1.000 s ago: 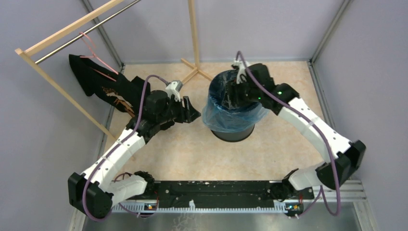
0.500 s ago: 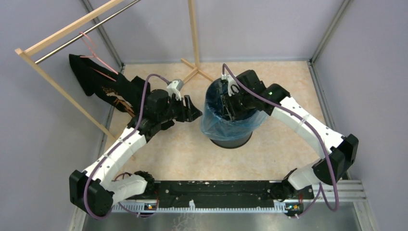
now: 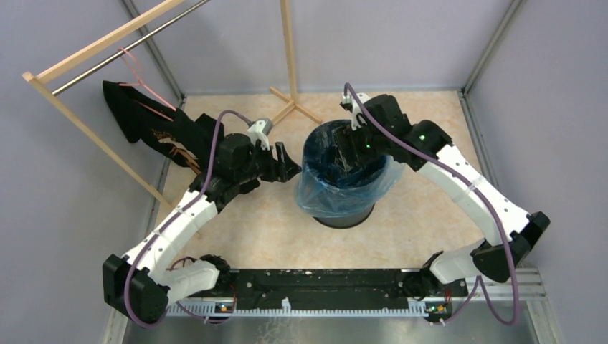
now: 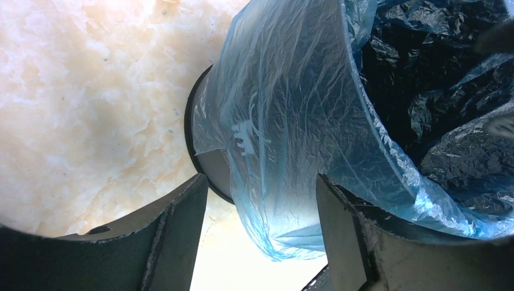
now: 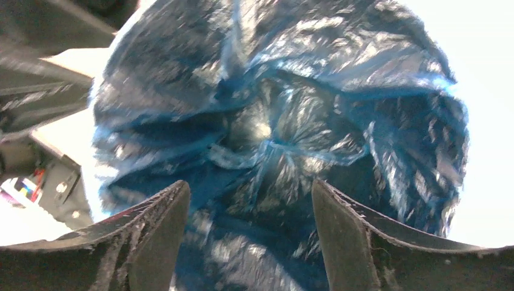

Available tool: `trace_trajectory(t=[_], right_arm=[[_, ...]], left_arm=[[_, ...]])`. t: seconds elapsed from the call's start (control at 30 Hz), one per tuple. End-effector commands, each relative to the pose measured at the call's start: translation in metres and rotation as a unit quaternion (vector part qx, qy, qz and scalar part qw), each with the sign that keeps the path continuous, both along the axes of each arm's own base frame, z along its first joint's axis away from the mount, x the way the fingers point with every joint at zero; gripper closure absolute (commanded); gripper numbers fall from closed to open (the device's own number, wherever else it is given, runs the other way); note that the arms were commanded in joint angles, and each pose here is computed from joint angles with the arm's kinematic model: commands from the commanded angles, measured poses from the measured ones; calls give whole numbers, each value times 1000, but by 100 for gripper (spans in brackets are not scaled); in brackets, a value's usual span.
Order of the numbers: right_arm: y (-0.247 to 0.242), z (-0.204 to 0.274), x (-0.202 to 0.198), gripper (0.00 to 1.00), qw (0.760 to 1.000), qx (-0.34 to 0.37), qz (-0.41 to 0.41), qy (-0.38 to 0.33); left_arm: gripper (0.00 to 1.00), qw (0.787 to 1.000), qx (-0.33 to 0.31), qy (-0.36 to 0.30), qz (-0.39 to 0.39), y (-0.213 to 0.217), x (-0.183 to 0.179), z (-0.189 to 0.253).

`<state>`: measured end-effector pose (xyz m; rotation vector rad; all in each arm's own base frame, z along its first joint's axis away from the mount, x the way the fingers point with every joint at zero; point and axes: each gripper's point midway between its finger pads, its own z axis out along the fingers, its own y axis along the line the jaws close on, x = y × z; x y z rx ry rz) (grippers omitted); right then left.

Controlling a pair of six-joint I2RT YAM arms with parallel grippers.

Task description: Put the trash bags into the trash bin

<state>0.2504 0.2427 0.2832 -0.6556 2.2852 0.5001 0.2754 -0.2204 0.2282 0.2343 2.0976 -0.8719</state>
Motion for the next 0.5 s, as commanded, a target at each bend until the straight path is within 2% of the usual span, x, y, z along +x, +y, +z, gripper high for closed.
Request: trace_trajectory(t=[0.0,0.17,0.47], right_arm=[[-4,-23,35,24,996,-67,-48,-25],[8,-71,33,14,994,-106,-27,1],[24,-156,31,11,992,-113,-26,44]], left_arm=[[26,999,-8,-37,-1,5,-6,28],[12,999,-7,-46,11,12,-11,33],[9,999,-25,-41,-7,5,-15,36]])
